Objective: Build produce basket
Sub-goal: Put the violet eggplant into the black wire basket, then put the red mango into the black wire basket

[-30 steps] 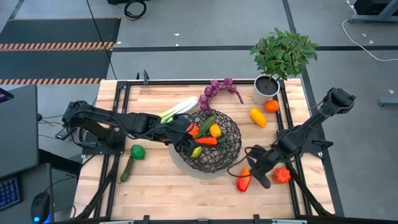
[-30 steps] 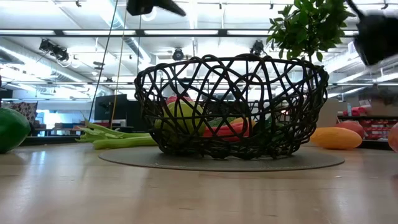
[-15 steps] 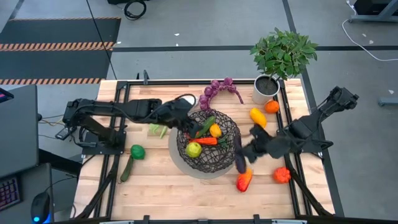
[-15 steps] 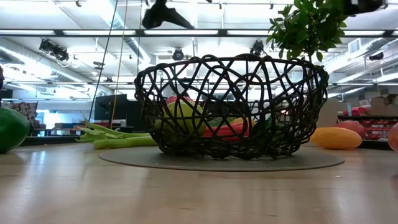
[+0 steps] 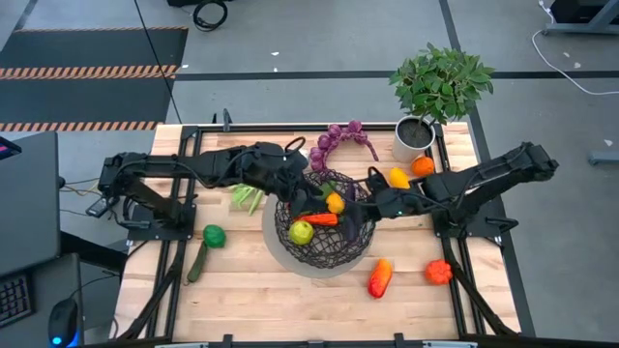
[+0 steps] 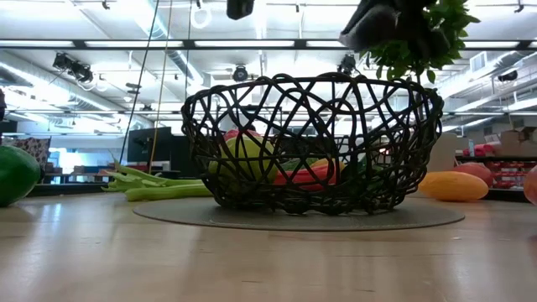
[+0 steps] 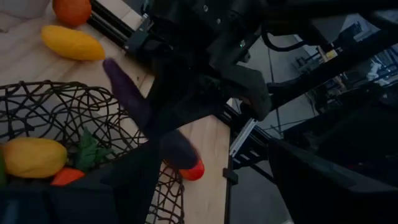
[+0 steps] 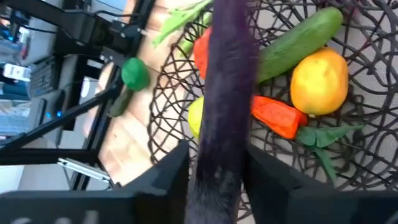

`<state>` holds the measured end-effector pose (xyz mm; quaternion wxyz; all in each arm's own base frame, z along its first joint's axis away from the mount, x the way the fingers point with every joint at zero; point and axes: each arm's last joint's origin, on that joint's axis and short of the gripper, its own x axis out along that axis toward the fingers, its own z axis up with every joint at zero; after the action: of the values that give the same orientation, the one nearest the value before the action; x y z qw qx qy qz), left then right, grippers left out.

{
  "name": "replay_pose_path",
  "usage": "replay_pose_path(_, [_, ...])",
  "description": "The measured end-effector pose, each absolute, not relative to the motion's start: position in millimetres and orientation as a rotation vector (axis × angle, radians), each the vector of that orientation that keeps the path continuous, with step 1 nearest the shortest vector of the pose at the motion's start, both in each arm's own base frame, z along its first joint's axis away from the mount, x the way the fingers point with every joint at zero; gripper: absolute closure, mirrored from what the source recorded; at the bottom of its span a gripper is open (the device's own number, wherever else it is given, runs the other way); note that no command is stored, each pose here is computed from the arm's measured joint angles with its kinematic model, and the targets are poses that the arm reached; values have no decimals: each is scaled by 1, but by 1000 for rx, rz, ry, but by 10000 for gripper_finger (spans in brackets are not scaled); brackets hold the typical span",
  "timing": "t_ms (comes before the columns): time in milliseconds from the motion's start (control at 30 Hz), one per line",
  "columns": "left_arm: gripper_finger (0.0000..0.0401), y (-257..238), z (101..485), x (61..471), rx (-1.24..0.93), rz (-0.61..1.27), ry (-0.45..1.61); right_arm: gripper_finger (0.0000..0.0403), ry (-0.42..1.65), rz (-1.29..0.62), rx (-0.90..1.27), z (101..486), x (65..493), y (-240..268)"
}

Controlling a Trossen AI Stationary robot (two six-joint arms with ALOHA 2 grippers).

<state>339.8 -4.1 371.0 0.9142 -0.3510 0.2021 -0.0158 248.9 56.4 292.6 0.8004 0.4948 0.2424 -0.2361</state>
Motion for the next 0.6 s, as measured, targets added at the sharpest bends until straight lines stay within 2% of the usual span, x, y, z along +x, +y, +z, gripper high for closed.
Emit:
replay_pose_path(333, [104, -4, 370, 339, -704, -53, 431, 86, 547, -545, 1041, 288, 254, 40])
replay_pose_path(467, [104, -6, 367, 338, -687, -78, 481, 54, 689, -438, 1165, 288, 250, 37])
replay_pose_path(600, [104, -5, 365, 337, -657, -82, 495, 49, 902, -298, 1312, 290, 239, 48])
